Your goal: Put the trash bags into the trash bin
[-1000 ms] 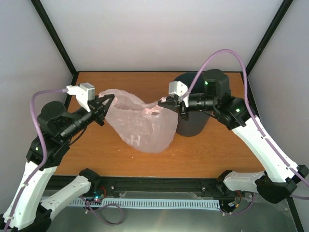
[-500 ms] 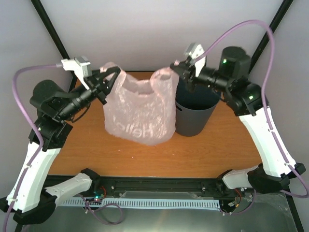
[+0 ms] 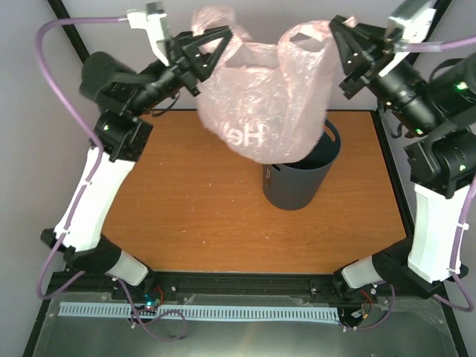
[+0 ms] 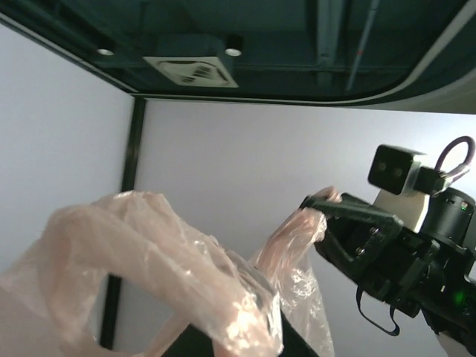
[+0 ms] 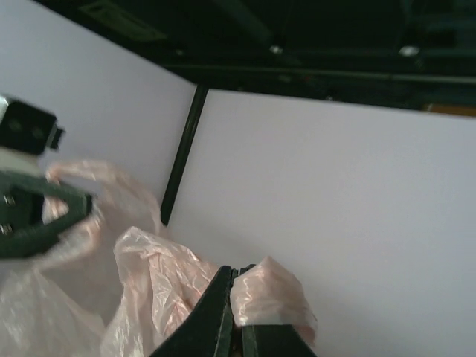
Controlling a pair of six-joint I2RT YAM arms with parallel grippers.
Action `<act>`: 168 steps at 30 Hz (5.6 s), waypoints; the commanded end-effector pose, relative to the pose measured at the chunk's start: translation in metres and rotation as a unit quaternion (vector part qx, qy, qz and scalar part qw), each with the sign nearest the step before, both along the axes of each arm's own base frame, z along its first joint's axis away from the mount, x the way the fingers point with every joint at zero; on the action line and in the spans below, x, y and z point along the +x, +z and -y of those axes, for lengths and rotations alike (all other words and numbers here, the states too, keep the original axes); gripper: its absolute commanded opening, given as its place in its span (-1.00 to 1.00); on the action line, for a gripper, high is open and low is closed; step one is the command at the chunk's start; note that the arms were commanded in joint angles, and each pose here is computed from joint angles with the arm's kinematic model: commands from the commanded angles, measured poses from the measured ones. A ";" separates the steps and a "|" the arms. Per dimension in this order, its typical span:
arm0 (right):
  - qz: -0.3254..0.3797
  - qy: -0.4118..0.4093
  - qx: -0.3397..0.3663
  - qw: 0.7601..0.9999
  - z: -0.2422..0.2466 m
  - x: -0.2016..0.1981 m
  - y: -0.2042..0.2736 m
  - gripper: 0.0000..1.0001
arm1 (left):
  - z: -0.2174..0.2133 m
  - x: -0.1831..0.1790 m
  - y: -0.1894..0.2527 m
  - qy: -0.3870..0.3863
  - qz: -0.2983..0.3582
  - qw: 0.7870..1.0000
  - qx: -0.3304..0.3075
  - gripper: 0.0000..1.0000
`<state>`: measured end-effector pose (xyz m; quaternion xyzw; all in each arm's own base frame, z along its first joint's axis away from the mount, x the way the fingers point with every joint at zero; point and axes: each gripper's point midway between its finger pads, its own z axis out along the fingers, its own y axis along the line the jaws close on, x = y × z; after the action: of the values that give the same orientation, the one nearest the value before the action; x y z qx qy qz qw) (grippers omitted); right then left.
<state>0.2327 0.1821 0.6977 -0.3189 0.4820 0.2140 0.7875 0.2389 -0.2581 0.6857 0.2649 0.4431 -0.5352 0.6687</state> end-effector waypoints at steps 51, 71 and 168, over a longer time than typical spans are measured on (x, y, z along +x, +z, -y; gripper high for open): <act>-0.209 -0.104 -0.055 0.971 0.069 -0.014 -0.130 1.00 | 0.055 0.238 -0.173 0.121 -0.244 0.960 0.068 -0.99; -0.295 -0.307 -0.015 0.905 0.159 0.084 -0.224 0.75 | 0.035 0.180 -0.134 0.131 -0.152 0.976 0.082 -0.99; -0.438 -0.182 -0.056 0.879 0.199 0.103 -0.341 0.13 | 0.035 0.128 -0.097 0.366 -0.044 0.917 0.150 -0.99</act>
<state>0.3363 -0.0109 0.3618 -0.1288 0.8355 0.1841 0.5015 0.3819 -0.3100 0.5558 0.1681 0.6453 -0.1842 0.7221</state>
